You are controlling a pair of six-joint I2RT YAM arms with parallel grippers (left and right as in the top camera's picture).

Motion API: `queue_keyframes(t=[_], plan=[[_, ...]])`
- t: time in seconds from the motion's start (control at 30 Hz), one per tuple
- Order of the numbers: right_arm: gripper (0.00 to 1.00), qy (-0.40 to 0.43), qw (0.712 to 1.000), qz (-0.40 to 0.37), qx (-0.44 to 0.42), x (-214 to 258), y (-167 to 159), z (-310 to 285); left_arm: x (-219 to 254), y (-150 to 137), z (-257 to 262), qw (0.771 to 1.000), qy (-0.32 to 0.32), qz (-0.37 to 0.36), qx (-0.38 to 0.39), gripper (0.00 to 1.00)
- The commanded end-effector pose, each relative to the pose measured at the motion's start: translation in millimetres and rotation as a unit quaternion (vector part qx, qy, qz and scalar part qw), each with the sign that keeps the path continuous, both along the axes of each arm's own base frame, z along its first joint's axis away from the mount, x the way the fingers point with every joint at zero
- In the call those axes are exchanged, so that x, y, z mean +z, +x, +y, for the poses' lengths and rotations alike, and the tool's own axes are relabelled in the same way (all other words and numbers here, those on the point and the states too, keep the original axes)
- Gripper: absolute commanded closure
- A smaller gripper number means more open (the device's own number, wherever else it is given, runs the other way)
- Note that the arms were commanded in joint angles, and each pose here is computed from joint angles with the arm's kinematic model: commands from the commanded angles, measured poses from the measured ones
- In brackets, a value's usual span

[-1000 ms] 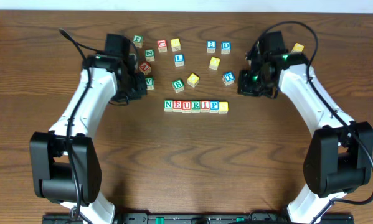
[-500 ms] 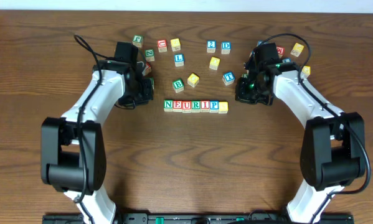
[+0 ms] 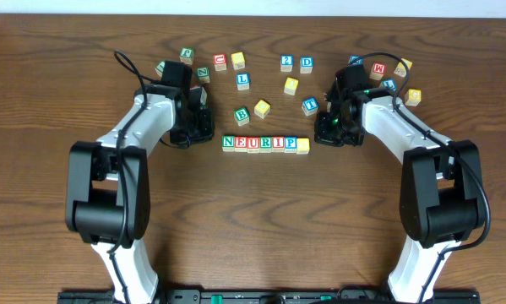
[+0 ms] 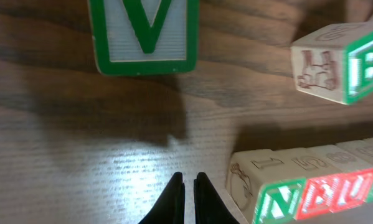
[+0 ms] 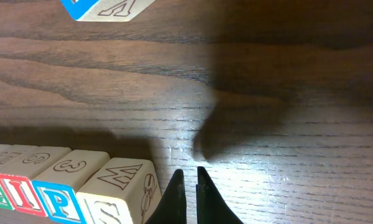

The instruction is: Spell out NEURIPS

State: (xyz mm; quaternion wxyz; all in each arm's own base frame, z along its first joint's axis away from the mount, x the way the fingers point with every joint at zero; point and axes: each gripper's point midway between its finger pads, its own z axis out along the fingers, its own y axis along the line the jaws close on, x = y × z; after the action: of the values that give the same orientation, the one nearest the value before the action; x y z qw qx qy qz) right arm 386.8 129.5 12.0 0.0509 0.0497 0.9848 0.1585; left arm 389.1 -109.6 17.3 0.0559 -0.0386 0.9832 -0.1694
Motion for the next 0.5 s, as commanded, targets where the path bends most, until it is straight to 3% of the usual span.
queue_keyframes(t=[0.0,0.47], plan=[[0.97,-0.001,1.0,0.006,-0.003,-3,-2,2,-16,-7,-5,1.0,-0.013,0.023,-0.009,0.92],[0.98,-0.032,0.999,-0.008,0.02,-6,-5,15,-18,-10,-23,0.998,-0.022,0.016,-0.049,0.93]])
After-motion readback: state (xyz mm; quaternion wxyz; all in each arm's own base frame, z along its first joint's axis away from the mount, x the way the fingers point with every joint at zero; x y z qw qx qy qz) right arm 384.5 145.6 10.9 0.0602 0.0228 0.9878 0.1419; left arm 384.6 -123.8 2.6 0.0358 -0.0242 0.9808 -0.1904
